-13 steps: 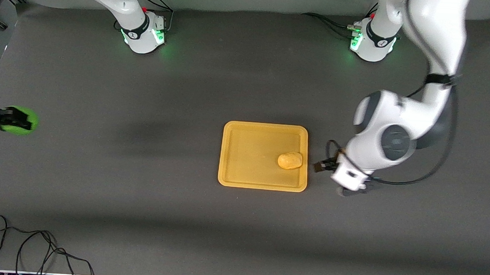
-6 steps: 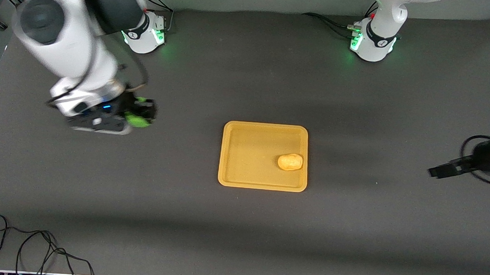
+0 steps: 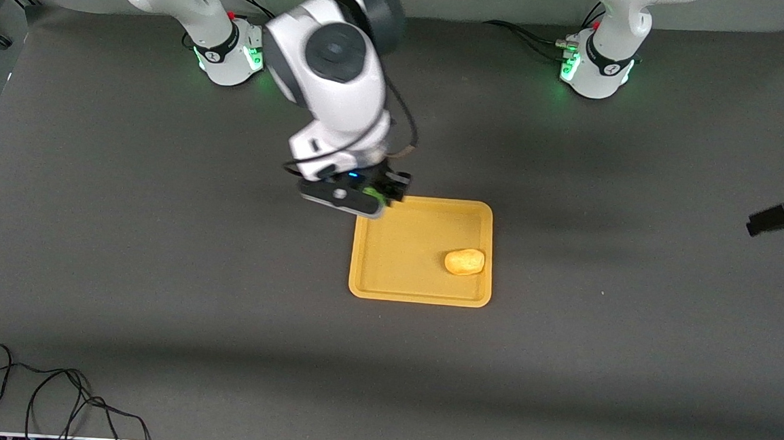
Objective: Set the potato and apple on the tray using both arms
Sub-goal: 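Carry the green apple with the right gripper over the tray, then lower the apple beside the potato and open the right gripper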
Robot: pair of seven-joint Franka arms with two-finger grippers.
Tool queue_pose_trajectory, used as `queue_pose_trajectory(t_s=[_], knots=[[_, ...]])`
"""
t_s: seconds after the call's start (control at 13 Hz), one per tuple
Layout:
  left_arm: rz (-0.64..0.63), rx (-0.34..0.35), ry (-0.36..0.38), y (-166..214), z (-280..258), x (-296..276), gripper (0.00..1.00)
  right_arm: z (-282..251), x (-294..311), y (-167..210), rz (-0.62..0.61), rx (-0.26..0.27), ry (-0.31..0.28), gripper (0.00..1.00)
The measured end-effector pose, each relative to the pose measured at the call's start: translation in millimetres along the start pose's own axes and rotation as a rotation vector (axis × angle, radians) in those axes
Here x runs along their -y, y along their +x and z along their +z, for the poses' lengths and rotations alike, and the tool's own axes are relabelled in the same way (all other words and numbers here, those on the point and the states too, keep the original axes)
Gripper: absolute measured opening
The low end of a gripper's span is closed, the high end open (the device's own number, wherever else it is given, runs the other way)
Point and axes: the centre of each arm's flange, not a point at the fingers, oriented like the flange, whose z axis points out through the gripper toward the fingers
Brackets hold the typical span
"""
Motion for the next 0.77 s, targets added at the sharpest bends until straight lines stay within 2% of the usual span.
queue_pose_trajectory(t_s=[0.15, 0.31, 0.62, 0.77], knots=[[0.055, 0.042, -0.013, -27, 1, 1, 1.0, 64, 24, -6, 0.006, -0.01, -0.001, 0.64], [0.065, 0.045, -0.053, -42, -2, 0, 1.0, 124, 31, -3, 0.004, -0.02, -0.019, 0.64], [0.073, 0.047, -0.076, -46, -2, -5, 1.0, 207, 29, 3, -0.005, -0.05, -0.053, 0.64], [0.075, 0.051, -0.078, -47, 1, -6, 1.0, 236, 25, 7, -0.003, -0.075, -0.033, 0.64]])
